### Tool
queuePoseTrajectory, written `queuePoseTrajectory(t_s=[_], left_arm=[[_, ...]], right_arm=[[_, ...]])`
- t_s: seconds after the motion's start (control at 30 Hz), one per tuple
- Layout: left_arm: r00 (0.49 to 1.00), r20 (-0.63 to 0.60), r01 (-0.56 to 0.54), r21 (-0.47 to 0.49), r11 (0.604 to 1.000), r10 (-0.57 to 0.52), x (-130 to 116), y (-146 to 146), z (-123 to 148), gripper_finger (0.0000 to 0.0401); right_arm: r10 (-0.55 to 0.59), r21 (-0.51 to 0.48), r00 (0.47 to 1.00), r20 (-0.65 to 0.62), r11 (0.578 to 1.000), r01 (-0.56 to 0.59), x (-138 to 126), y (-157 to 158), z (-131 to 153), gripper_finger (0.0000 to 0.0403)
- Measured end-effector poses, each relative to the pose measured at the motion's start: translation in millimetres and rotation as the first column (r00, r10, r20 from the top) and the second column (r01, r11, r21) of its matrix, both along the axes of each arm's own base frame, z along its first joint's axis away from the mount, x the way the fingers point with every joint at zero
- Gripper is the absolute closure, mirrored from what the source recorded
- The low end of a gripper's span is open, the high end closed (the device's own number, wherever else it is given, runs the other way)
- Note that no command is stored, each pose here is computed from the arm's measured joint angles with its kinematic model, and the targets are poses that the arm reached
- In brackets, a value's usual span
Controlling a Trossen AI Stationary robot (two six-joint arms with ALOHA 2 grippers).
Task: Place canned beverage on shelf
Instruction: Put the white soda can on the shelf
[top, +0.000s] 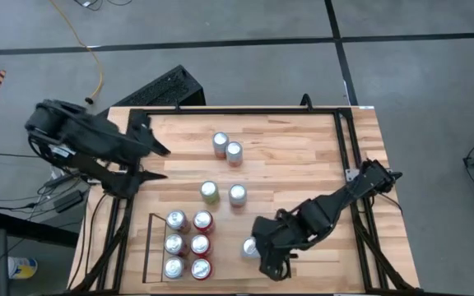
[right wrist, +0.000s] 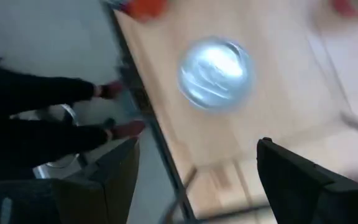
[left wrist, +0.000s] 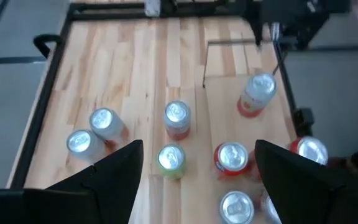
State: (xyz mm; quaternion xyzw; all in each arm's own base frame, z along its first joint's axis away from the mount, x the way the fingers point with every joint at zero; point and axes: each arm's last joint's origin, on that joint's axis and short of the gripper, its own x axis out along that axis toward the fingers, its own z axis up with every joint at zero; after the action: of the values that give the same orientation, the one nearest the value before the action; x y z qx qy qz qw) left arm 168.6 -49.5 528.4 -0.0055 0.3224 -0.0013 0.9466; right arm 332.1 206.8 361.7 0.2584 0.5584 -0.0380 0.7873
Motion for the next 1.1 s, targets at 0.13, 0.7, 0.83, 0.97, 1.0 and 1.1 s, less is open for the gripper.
queuePoseTrajectory(t_s=[0.13,0.7,0.83,0.97,1.0,1.1], left_arm=[[0.998,-0.03,0.057,0.06,0.997,-0.055,28,-10,-14,0.0108],[0.983,0.179,0.036,-0.005,0.999,-0.034,220,-72,-115,0.0108],[0.991,0.129,0.039,-0.043,0.998,-0.033,244,-93,-149,0.0108],[0.995,0.086,0.045,0.026,0.999,-0.047,248,-113,-169,0.0108],[0.994,0.081,0.067,0.054,0.996,-0.071,247,-118,-171,0.0108],[0.979,0.028,0.195,0.18,0.964,-0.203,242,-133,-179,0.0108]], right_arm=[[-0.037,0.106,0.984,-0.176,0.993,0.056,-23,10,4,0.0105],[-0.079,-0.113,0.997,-0.025,0.991,0.076,-168,89,26,0.0105],[-0.066,-0.136,0.998,-0.007,0.989,0.064,-181,97,21,0.0105],[-0.069,-0.147,0.997,0.026,0.986,0.072,-189,102,19,0.0105],[-0.066,-0.153,0.997,0.035,0.986,0.07,-191,102,18,0.0105],[-0.063,-0.17,0.997,0.035,0.983,0.068,-192,103,14,0.0105]])
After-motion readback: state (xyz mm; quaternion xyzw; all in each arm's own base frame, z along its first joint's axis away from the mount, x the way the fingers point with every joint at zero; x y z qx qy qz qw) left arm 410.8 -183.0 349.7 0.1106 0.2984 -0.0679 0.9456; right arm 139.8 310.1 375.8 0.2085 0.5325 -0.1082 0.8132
